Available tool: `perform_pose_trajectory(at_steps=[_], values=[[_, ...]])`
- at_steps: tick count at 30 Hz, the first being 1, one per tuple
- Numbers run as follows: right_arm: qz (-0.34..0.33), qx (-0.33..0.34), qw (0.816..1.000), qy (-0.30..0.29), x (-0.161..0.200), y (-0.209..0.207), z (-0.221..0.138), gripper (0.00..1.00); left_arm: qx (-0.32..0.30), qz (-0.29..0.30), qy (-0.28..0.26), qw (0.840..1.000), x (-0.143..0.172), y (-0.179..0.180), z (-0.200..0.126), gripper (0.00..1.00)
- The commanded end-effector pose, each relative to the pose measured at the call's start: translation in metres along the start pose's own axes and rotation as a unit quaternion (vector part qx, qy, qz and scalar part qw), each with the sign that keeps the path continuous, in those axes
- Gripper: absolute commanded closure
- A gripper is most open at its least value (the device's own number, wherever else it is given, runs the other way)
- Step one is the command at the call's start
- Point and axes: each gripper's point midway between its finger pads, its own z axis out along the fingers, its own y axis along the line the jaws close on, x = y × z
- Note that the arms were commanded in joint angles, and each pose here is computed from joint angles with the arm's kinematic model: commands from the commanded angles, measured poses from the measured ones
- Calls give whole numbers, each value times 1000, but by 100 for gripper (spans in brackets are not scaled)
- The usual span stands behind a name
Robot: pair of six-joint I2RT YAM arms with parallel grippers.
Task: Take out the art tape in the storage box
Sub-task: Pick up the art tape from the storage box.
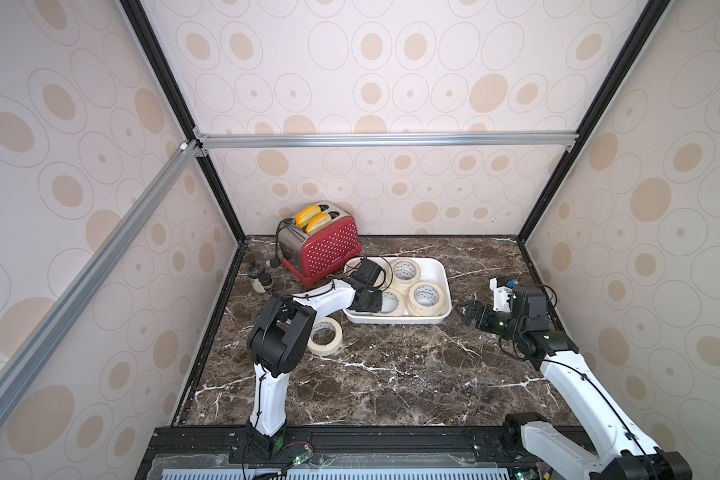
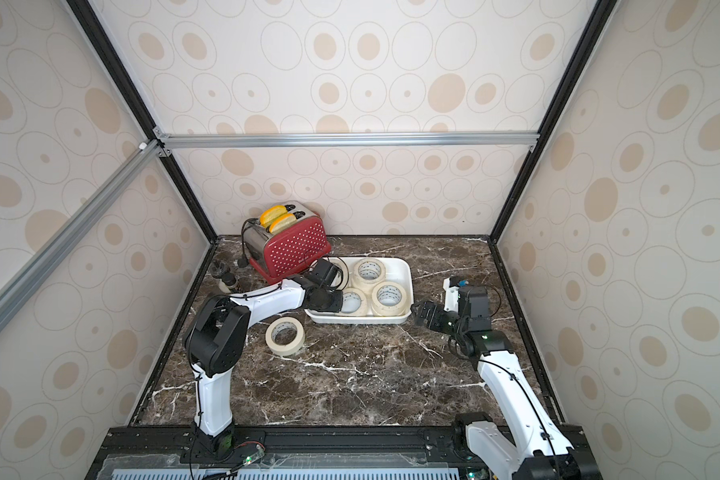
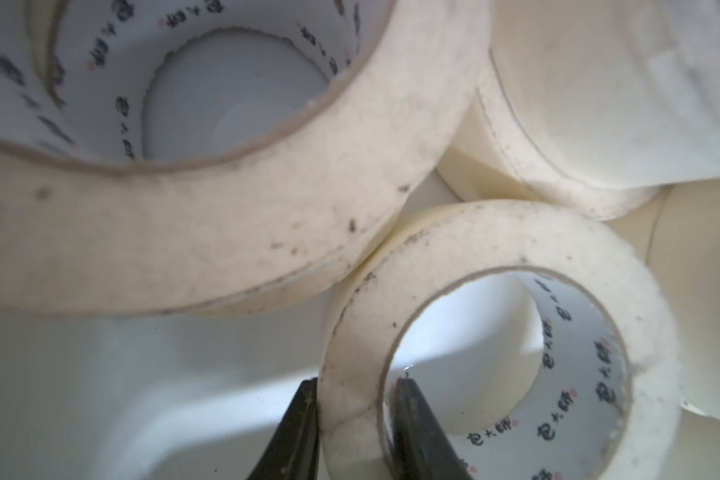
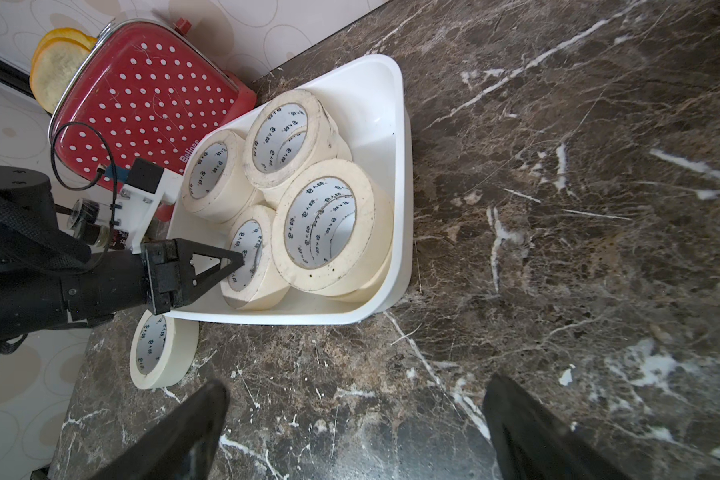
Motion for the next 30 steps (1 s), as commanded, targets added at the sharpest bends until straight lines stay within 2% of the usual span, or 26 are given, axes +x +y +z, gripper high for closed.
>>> perform_pose_trajectory(at_steps=[1, 4, 11, 23, 30], values=[[-6, 3, 1000, -4, -6, 2, -1, 0, 9, 8, 9, 1000, 1, -10, -1, 74], [-6, 5, 1000, -5, -6, 2, -1, 0, 10, 8, 5, 1000, 0, -10, -5, 79], [-9, 6, 1000, -6, -7, 3, -3, 0, 20, 1, -15, 1000, -9, -15, -21, 83], [-15, 5, 1000, -7, -8, 5, -9, 0, 38, -11, -91, 995, -34, -21, -80, 91], [-23, 5, 1000, -8, -9, 7, -12, 0, 39, -3, -127, 991, -39, -19, -127, 95]])
